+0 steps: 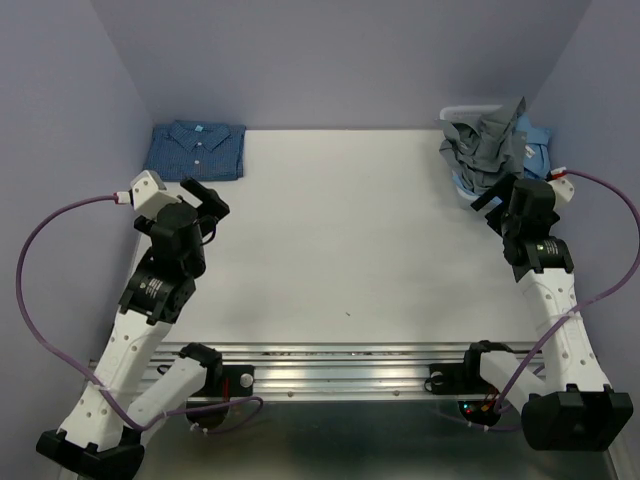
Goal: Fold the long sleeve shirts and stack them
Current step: Grab the shirt from the pile
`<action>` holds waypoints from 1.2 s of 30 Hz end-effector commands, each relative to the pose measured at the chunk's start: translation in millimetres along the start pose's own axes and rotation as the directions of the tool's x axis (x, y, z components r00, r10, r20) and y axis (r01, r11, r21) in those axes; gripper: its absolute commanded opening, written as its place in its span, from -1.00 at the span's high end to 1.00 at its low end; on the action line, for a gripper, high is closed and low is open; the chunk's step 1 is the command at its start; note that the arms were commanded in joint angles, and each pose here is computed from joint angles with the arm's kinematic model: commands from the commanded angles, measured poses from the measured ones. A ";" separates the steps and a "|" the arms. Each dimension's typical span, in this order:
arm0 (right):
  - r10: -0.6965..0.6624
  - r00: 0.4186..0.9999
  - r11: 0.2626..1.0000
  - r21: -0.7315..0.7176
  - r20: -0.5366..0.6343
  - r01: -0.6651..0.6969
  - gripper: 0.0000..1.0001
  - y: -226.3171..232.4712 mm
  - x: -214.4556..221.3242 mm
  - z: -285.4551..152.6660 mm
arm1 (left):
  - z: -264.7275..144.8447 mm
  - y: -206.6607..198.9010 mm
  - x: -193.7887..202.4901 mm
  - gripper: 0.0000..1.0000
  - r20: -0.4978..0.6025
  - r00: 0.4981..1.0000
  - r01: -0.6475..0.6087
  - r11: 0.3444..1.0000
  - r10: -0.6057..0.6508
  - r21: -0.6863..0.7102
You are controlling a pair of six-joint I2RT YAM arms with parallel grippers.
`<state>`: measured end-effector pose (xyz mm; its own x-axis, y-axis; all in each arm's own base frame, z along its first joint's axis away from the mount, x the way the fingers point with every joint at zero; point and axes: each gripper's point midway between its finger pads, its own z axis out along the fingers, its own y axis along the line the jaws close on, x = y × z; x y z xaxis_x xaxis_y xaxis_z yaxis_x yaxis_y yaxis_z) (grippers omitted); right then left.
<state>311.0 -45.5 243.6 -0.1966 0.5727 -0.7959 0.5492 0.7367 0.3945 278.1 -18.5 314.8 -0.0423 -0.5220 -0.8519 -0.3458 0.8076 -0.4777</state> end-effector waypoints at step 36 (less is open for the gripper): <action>-0.294 0.945 0.932 0.175 -0.142 0.317 -1.00 72.3 -53.8 281.0 | 46.7 -5.1 31.2 -0.97 -0.025 0.999 -0.042 0.999 0.041 -0.034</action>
<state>594.0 -106.9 186.8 -0.4611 0.3755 -0.8040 0.5485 0.8328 0.0743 317.0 -31.9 268.1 -0.1274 -0.4968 -0.8585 -0.3704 0.8267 -0.4234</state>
